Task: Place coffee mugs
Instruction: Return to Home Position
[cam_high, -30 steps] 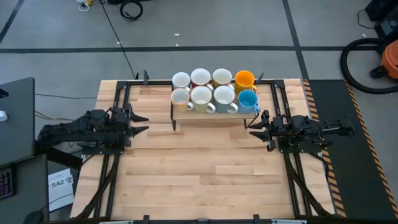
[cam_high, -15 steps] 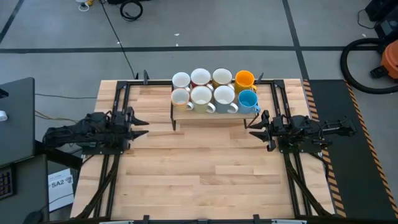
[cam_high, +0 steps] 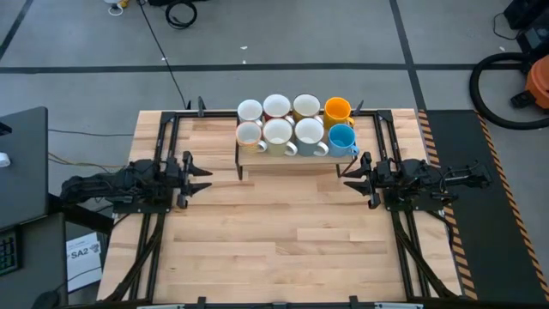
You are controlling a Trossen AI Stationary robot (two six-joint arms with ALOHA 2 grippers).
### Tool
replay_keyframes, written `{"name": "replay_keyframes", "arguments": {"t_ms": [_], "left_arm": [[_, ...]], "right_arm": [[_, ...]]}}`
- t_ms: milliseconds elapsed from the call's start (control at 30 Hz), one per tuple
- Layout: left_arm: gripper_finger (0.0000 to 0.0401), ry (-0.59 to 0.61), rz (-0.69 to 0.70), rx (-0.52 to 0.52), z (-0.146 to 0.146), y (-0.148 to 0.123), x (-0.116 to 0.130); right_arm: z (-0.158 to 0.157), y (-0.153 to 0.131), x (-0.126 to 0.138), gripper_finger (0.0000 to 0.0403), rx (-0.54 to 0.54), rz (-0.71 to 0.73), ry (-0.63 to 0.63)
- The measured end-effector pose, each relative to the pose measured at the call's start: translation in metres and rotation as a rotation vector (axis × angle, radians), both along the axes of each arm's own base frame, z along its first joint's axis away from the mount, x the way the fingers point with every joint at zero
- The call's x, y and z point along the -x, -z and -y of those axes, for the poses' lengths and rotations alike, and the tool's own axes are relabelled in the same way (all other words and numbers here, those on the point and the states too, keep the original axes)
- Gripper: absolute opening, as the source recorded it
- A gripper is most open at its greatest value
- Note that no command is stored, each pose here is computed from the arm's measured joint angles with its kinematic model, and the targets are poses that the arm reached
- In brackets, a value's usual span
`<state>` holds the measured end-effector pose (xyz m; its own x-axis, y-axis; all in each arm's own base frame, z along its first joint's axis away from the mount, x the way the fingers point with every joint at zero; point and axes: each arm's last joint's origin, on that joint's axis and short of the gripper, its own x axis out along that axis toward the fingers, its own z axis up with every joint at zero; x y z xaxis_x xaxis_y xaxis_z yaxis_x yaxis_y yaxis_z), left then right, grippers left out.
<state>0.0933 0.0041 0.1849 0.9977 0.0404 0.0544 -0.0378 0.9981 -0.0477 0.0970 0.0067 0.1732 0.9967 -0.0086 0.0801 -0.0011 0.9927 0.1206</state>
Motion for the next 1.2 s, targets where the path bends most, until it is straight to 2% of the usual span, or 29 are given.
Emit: {"name": "replay_keyframes", "arguments": {"t_ms": [233,1200], "left_arm": [[0.0167,-0.002,-0.004,0.0,0.0,0.014,-0.004],[0.0167,0.0,-0.009,0.02,0.0,0.015,-0.004]], "right_arm": [[0.0,0.0,0.0,0.0128,0.0,0.0,0.0],[0.0,0.0,0.0,0.0128,0.0,0.0,0.0]]}}
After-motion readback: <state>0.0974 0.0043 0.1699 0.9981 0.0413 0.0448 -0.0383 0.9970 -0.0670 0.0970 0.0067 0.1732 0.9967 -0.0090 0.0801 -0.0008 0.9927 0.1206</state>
